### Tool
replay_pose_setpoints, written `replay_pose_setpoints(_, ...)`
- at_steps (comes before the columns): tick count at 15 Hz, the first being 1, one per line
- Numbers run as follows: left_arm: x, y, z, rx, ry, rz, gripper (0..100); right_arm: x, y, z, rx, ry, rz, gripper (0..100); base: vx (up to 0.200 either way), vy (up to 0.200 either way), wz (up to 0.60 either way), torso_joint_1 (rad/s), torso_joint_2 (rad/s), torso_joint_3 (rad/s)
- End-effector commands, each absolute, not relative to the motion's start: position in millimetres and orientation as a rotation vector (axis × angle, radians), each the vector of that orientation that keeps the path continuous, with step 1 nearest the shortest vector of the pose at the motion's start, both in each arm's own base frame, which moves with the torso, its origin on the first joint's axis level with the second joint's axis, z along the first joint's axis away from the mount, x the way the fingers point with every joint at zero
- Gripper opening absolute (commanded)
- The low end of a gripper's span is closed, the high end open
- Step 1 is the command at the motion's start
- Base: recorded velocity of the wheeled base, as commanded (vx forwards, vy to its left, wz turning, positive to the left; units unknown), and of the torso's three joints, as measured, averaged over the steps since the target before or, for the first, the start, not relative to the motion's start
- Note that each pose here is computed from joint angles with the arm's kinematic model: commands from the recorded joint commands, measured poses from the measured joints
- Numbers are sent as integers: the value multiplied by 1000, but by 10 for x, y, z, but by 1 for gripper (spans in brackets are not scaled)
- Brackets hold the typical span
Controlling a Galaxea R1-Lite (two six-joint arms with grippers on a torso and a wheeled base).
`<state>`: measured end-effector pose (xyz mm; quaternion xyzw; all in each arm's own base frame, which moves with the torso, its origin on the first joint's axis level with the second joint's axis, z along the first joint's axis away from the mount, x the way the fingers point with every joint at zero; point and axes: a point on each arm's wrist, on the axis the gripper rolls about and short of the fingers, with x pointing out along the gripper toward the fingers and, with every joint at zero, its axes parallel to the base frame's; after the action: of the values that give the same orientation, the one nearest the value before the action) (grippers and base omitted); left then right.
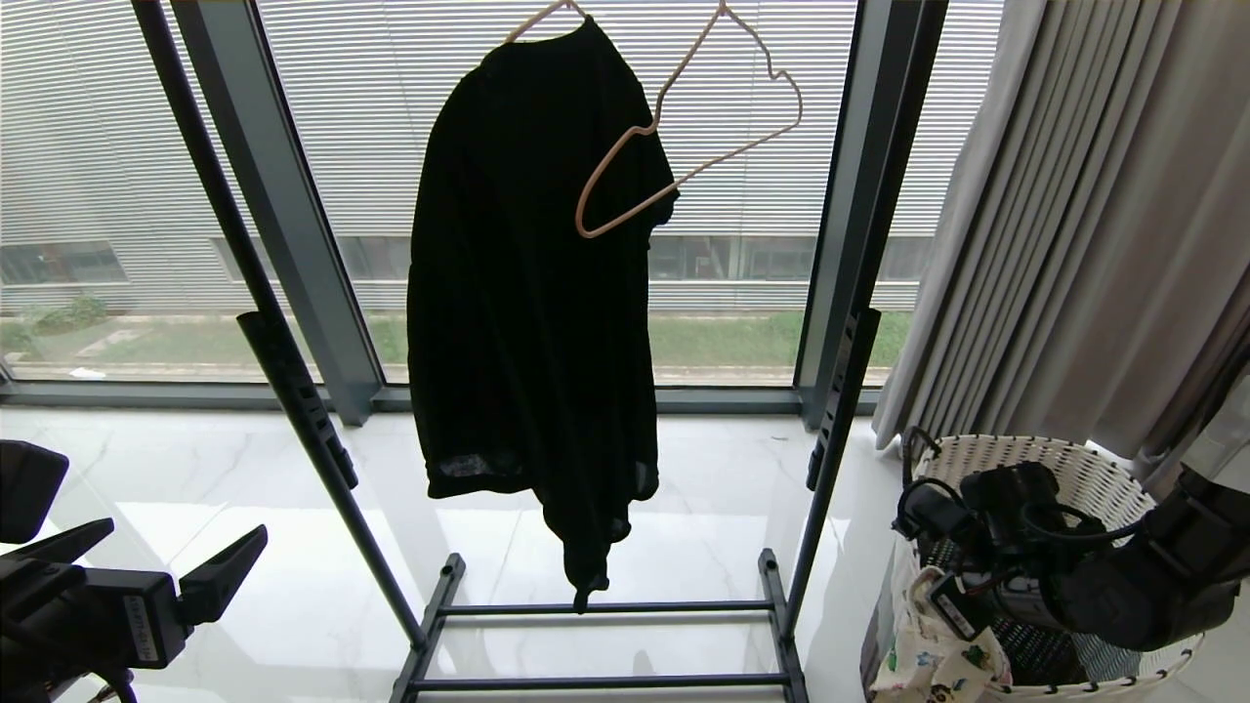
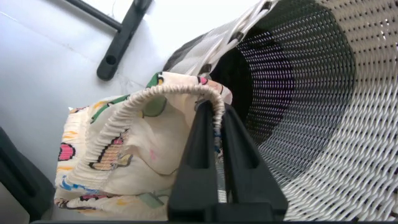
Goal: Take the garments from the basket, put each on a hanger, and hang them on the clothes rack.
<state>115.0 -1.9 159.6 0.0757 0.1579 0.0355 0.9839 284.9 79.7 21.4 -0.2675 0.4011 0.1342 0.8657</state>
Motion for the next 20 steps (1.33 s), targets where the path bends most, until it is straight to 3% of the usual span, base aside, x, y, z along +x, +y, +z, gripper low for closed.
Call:
replay_pose_setpoints(1,1147,-19,1600,152,314,72,100,2843,805,260,-558,825,281,0,0,0,0,0,0,0)
replay_pose_setpoints(3,1145,-19,1595,152,316,72,100,2833,802,365,-553,790,274,0,0,0,0,0,0,0)
replay_pose_setpoints(7,1146,-19,1589,159,319,71,100,2710,854,902,-539,645,289,0,0,0,0,0,0,0)
replay_pose_setpoints(13,1155,-22,1562,160,334,65,100,2484,988,2031,-529,552,384,0,0,0,0,0,0,0)
replay_pose_setpoints(20,1086,-66,1541,159,320,21,100,2151,1134,2428,-543,468,476,0,-200,0,0,4,4,2)
